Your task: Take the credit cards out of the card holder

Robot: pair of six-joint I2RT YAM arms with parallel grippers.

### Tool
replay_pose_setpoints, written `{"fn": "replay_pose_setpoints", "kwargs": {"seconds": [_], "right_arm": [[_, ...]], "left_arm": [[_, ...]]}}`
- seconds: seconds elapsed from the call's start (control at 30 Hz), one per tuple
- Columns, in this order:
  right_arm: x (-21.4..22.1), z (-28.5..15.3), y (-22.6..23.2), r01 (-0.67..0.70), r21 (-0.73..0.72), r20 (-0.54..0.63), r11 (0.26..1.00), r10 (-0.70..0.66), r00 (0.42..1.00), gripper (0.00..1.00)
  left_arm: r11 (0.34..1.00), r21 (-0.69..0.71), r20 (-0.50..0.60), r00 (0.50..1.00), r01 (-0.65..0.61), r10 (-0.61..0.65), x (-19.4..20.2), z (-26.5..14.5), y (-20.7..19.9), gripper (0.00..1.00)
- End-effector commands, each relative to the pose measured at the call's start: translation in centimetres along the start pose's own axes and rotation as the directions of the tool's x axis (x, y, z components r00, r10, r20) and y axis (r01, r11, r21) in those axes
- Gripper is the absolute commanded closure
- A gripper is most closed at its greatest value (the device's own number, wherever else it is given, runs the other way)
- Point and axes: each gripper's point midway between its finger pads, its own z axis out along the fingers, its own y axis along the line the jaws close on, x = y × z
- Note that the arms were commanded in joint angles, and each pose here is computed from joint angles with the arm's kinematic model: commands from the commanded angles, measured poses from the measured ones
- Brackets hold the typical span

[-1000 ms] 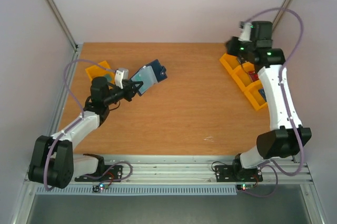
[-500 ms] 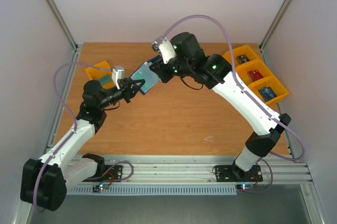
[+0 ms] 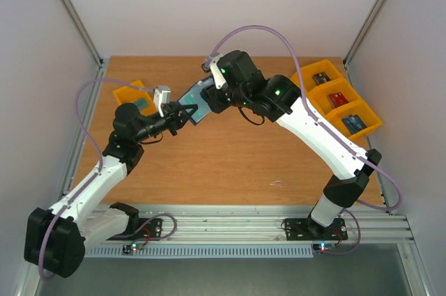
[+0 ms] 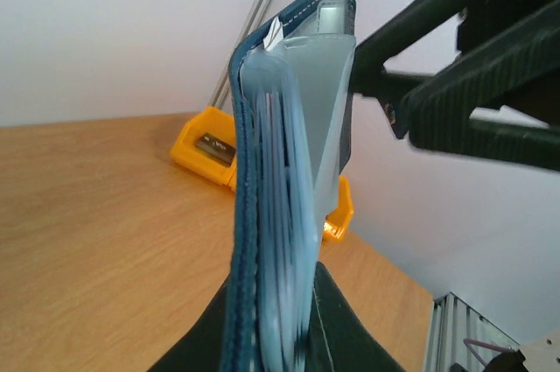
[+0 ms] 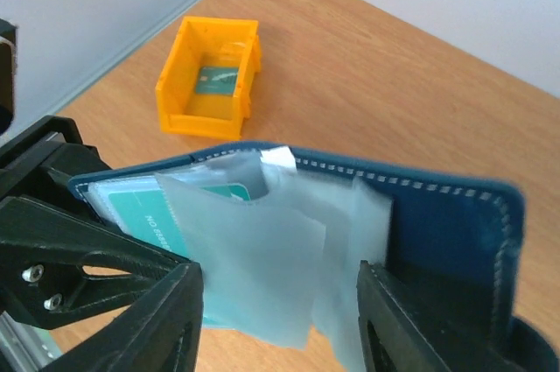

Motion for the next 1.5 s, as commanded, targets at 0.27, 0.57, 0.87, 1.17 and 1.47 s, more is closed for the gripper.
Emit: {"fn": "replay_pose_setpoints", "kwargs": {"seconds": [0.27, 0.57, 0.87, 1.17, 1.47], "right_arm": [[-2.8, 1.2, -0.6, 0.076, 0.024, 0.051, 0.997, -0.077, 0.996, 0.38], [-1.9, 2.9, 1.5, 0.087, -0.099, -0.005, 0.991, -0.088, 0.996, 0.45], [0.0, 2.6, 2.1, 0.024, -0.215, -0.083, 0.976, -0.043, 0.996, 0.62], [-1.0, 1.5, -0.1, -0.043, -0.242, -0.04, 0.969, 0.034, 0.999, 0.99], [-0.6, -2.9, 0.8, 0.087, -0.448, 0.035, 0.89, -0.08, 0.996, 0.97]], "left_arm": [[0.988, 0.052, 0.068, 0.988, -0.145, 0.141, -3.9, 0.0, -2.6, 1.0], [0.986, 0.055, 0.076, 0.985, -0.159, 0.154, -4.0, -0.4, -3.0, 1.0], [0.994, 0.006, 0.1, 0.989, -0.112, 0.111, -4.1, -0.7, -2.1, 1.0], [0.988, 0.058, 0.099, 0.986, -0.141, 0.135, -3.7, -1.1, -3.3, 1.0], [0.986, 0.075, 0.108, 0.984, -0.148, 0.14, -3.6, -1.3, -3.6, 1.0]]}}
